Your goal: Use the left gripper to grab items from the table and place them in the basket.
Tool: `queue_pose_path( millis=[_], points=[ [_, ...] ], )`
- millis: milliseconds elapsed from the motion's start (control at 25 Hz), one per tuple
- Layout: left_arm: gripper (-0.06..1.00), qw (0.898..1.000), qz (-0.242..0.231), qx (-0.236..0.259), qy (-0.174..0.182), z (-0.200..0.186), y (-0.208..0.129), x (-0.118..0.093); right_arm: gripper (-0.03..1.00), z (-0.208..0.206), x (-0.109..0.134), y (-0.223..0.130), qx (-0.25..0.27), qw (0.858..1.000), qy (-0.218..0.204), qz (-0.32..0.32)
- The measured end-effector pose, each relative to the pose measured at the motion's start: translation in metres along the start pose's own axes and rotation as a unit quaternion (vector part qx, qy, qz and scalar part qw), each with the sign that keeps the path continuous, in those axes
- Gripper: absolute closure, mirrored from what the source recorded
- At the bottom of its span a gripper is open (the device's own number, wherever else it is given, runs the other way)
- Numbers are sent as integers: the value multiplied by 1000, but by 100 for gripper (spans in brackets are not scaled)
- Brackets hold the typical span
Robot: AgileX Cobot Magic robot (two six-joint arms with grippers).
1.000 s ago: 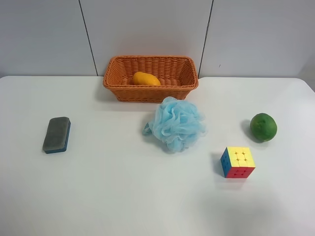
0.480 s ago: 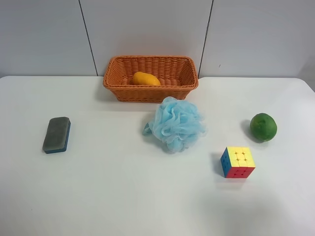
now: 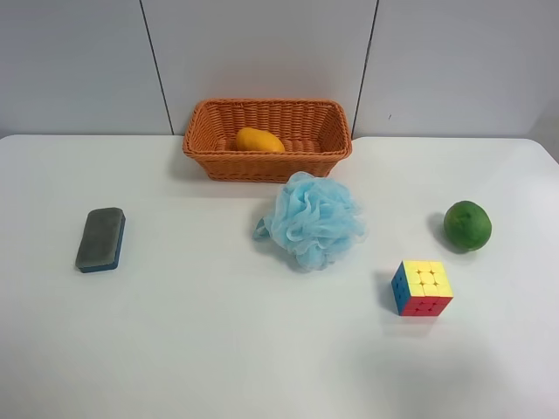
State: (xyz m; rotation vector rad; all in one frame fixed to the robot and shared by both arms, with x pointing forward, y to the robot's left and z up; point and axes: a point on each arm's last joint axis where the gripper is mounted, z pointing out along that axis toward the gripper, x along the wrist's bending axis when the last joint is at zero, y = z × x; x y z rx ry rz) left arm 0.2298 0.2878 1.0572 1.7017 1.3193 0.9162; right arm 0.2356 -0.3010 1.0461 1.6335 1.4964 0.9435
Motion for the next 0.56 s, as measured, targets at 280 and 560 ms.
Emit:
queue_pose_path(
  millis=[280,560],
  points=[
    [-5,1000,0,0,0,0,0,0,-2,0,0,0,0,1000,0,0],
    [-5,1000,1,0,0,0,0,0,-2,0,0,0,0,1000,0,0]
  ],
)
